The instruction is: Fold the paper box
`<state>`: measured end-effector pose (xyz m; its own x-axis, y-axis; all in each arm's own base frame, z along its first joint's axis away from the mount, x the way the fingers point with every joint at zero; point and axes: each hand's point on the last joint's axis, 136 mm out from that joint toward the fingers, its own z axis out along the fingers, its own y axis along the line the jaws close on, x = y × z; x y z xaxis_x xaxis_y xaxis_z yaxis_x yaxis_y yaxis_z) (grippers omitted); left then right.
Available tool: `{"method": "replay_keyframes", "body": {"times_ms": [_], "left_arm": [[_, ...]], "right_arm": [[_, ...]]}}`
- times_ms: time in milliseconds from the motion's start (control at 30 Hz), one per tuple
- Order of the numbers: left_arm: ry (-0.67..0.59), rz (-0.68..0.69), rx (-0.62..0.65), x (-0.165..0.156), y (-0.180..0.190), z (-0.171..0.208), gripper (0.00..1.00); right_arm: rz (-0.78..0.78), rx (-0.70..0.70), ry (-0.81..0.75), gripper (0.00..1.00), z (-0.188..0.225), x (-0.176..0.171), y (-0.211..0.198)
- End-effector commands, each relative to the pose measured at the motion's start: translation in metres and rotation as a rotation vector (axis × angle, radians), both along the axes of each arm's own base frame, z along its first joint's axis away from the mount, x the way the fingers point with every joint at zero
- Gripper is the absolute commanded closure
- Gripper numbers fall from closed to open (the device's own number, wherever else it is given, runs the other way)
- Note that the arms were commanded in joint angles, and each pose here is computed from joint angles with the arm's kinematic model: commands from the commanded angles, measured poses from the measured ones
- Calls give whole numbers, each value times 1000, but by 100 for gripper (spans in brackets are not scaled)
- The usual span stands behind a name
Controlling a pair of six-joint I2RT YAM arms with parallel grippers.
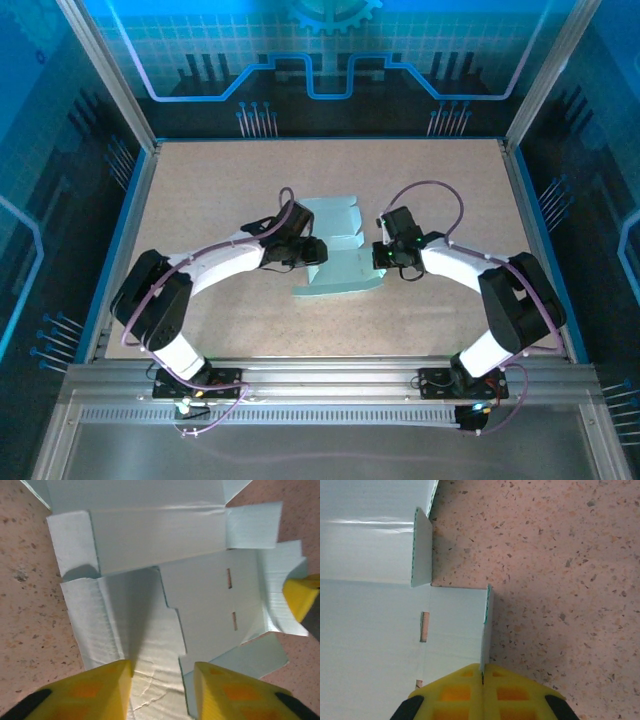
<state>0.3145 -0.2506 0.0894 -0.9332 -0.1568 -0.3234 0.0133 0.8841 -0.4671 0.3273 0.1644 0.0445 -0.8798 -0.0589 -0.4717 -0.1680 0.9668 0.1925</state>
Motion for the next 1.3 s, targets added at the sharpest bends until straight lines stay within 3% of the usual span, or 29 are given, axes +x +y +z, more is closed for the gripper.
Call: {"method": "replay_keyframes", "body": {"times_ms": [0, 233, 333, 433, 500, 567, 833, 867, 933, 1000, 1033, 1100, 1267], "left_arm": [[-90, 11, 0, -2, 11, 24, 52], [-132, 67, -2, -5, 30, 32, 20], [-148, 58, -21, -2, 25, 40, 10], [-173, 36, -22, 4, 21, 51, 8], [-199, 0, -20, 10, 16, 58, 8], [-192, -25, -8, 15, 14, 61, 7], [-108, -63, -78, 46, 2, 48, 8], [-90, -68, -83, 49, 0, 41, 8], [-57, -74, -79, 55, -3, 28, 10], [-31, -70, -72, 65, -3, 15, 11], [-26, -64, -78, 69, -3, 11, 12], [-20, -54, -95, 79, -3, 4, 15], [6, -37, -87, 90, 6, -10, 25]], "right_arm": [[6, 26, 7, 98, 5, -1, 8], [-178, 73, 15, 100, 6, 1, -6], [-141, 96, -9, 99, 11, 4, 1], [-53, 53, -26, 98, 15, 7, 2], [143, 66, -34, 94, 20, 6, 19], [226, 34, -37, 96, 25, 12, 20], [484, 137, 34, 97, 38, 44, 29], [514, 140, 44, 94, 39, 48, 31], [533, 116, 67, 74, 40, 58, 31], [477, 80, 49, 35, 48, 72, 26], [434, 79, 34, 27, 53, 76, 23], [299, 86, -12, 18, 67, 81, 14], [-74, 176, -82, 16, 79, 54, -7]]}}
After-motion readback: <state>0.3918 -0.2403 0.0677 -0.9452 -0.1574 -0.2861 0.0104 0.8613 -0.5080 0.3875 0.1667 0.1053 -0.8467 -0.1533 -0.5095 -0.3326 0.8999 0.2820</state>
